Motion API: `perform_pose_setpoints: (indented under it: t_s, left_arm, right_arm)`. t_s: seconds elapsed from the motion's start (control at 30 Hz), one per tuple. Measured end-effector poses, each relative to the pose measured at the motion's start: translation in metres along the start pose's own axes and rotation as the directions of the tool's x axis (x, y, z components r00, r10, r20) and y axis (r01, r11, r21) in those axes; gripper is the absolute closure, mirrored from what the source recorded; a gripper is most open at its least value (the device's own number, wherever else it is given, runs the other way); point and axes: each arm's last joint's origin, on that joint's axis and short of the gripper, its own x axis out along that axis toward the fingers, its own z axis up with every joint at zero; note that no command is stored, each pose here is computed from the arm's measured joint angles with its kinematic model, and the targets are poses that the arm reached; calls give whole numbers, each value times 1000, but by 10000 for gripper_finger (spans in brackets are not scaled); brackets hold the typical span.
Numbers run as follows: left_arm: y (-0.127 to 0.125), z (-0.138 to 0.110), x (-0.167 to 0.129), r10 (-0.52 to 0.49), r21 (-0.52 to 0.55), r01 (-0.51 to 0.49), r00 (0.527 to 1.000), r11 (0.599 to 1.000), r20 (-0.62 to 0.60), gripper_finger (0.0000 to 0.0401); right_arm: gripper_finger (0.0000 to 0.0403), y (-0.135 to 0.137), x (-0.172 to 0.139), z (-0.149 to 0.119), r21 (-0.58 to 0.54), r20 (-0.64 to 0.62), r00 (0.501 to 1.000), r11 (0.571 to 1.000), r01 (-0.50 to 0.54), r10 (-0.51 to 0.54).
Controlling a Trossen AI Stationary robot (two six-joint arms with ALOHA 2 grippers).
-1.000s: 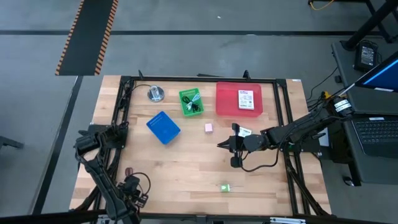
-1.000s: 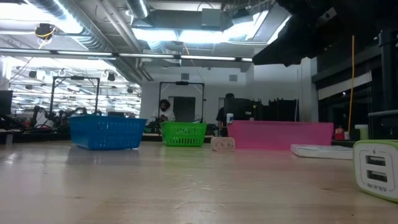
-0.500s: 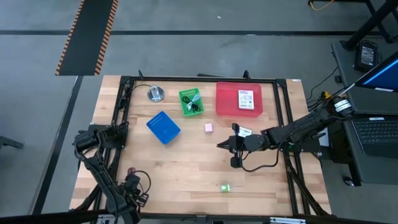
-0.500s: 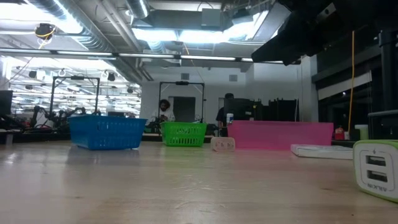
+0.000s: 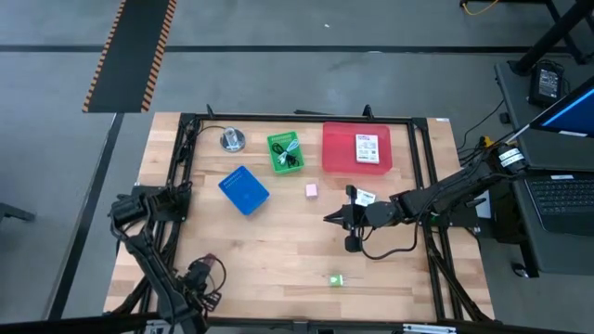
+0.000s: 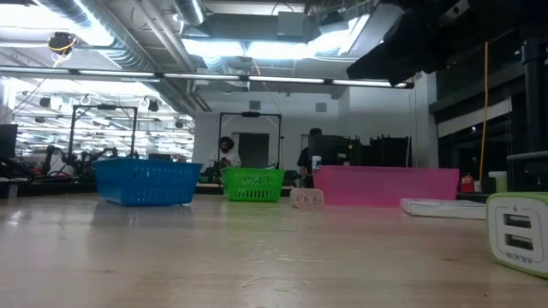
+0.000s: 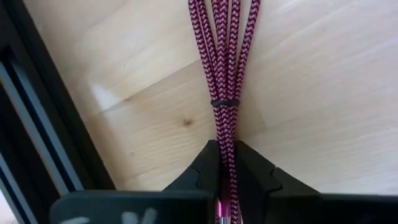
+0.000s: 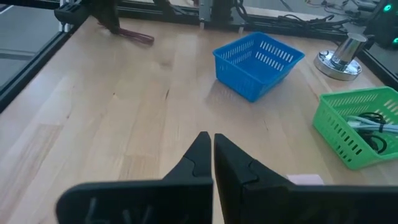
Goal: Pick and place items into bin
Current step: Put the pink charger cable into the green bin
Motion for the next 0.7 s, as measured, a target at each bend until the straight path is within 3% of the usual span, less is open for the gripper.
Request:
perform_pose_setpoints:
  t_s: [0.23, 0.37, 0.7]
  left_arm:
    - [0, 1, -9, -13, 36, 11, 999, 999, 53, 379]
    - [2, 8, -21, -93, 38, 89, 990, 995, 106, 379]
    - [-5, 45, -46, -196, 188, 163, 964, 969, 177, 379]
  right_arm:
    - [402, 0, 0, 0, -1, 2, 1000, 1000, 0, 0]
    - [402, 0, 0, 0, 0, 3, 1000, 1000, 0, 0]
    - [402, 0, 0, 0, 0, 3, 1000, 1000, 0, 0]
